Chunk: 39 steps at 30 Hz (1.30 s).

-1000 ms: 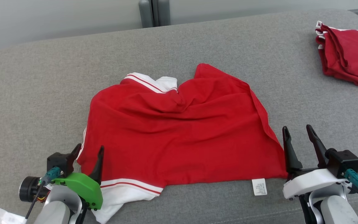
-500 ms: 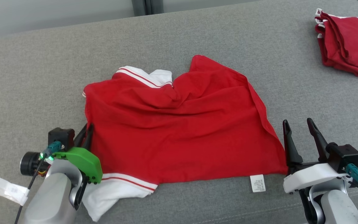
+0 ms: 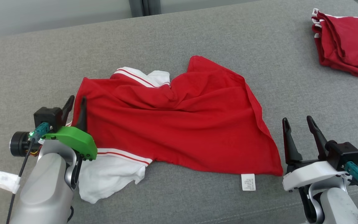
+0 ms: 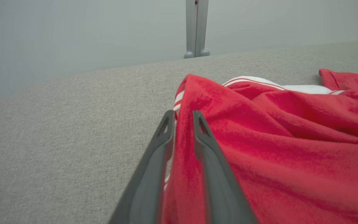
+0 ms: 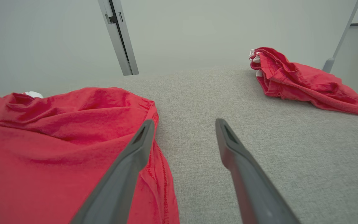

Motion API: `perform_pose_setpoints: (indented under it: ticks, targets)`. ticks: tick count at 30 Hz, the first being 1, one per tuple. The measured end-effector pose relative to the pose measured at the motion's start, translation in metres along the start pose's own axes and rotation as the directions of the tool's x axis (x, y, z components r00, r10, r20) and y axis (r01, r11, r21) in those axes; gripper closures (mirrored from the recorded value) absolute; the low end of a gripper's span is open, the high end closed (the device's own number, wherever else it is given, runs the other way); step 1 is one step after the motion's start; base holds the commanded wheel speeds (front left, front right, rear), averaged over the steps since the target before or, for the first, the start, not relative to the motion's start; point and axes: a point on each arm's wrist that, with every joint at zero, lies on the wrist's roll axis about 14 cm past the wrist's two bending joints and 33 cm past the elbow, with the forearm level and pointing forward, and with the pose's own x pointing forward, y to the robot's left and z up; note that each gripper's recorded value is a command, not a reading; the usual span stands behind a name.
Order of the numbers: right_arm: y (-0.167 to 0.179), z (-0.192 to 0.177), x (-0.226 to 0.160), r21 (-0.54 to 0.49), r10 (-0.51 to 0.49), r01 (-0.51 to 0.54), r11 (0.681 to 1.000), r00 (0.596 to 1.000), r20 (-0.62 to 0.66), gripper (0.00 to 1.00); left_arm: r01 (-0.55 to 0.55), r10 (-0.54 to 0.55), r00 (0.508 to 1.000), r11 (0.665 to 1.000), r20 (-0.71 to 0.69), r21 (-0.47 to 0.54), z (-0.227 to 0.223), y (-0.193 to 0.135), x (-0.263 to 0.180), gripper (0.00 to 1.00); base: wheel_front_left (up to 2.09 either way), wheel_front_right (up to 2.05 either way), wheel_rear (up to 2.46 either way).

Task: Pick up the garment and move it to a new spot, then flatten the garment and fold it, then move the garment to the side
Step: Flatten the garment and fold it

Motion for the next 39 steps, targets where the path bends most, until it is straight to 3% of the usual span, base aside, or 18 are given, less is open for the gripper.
perform_pose_setpoints:
  ticks: [7, 16, 30, 39]
  targets:
    - [0.006, 0.009, -0.002, 0.003, 0.013, -0.013, 1.000, 1.000, 0.025, 0.00, -0.052, 0.054, 0.991, 0.998, 0.125, -0.021, 0.031, 0.011, -0.020, 0.00, 0.00, 0.00, 0.00]
    - [0.022, 0.023, -0.011, 0.007, 0.056, -0.057, 0.998, 0.996, 0.068, 0.00, -0.139, 0.144, 0.958, 0.989, 0.248, -0.041, 0.052, 0.026, -0.078, 0.00, 0.00, 0.00, 0.00]
    - [0.049, 0.038, -0.025, -0.011, 0.139, -0.139, 0.990, 0.984, 0.111, 0.00, -0.259, 0.272, 0.909, 0.962, 0.315, -0.083, 0.055, 0.043, -0.154, 0.00, 0.00, 0.00, 0.00]
    - [0.054, 0.042, -0.033, -0.020, 0.158, -0.156, 0.988, 0.980, 0.123, 0.00, -0.236, 0.250, 0.920, 0.968, 0.302, -0.082, 0.046, 0.037, -0.167, 0.00, 0.00, 0.00, 0.00]
